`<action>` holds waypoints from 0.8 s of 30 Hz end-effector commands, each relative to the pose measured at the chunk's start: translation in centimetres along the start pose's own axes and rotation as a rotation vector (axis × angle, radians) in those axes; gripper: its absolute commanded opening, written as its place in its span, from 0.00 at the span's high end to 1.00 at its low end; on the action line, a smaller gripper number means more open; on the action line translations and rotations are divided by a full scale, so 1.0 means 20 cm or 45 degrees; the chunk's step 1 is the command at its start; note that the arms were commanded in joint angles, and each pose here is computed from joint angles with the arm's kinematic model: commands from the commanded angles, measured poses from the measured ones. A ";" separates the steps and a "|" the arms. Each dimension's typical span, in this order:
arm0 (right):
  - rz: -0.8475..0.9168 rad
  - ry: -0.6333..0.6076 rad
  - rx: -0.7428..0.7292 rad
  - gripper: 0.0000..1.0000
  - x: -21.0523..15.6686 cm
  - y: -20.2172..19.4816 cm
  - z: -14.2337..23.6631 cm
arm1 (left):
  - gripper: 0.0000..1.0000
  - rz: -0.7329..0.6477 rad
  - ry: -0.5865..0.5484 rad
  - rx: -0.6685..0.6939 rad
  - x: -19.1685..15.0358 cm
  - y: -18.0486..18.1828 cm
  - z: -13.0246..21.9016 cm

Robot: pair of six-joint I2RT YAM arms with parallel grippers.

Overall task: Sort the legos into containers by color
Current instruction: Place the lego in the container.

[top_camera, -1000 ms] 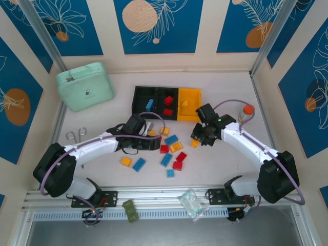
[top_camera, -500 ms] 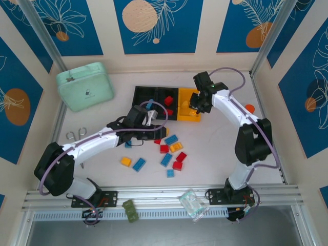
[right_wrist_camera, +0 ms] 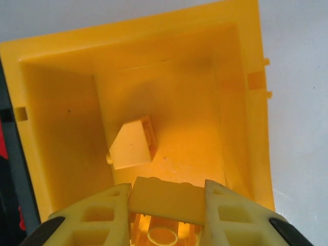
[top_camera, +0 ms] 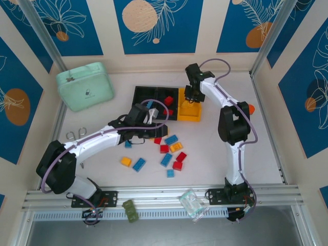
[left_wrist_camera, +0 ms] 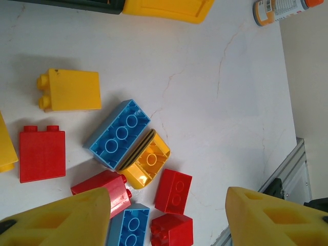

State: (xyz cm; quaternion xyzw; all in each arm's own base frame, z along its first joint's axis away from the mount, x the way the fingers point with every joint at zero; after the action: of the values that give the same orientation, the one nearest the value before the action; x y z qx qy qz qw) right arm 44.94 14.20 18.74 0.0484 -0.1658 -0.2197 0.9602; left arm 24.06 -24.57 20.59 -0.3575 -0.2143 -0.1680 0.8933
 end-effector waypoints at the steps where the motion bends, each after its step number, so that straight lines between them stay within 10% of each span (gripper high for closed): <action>1: 0.060 0.017 -0.063 0.76 -0.01 0.01 -0.03 | 0.40 0.005 -0.009 0.016 0.00 0.00 -0.01; 24: 0.106 -0.026 -0.020 0.51 -0.04 0.10 0.10 | 0.40 0.021 -0.024 0.049 -0.04 0.02 0.04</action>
State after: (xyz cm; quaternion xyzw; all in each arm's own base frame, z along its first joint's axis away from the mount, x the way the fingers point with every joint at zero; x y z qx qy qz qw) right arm 45.08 16.31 17.33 0.0230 -0.1508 -0.1860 0.9706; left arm 23.77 -24.08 19.71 -0.3449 -0.2099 -0.1590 0.9009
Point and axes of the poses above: each hand's point on the last joint's axis, 136 mm out from that joint toward the fingers, its own z axis back along the fingers, its own y axis along the line the jaws close on, x = y × z, the point moved 9 cm from there along z, back along the fingers, and after that the axes turned 12 degrees about -z, right-handed, at the moved point
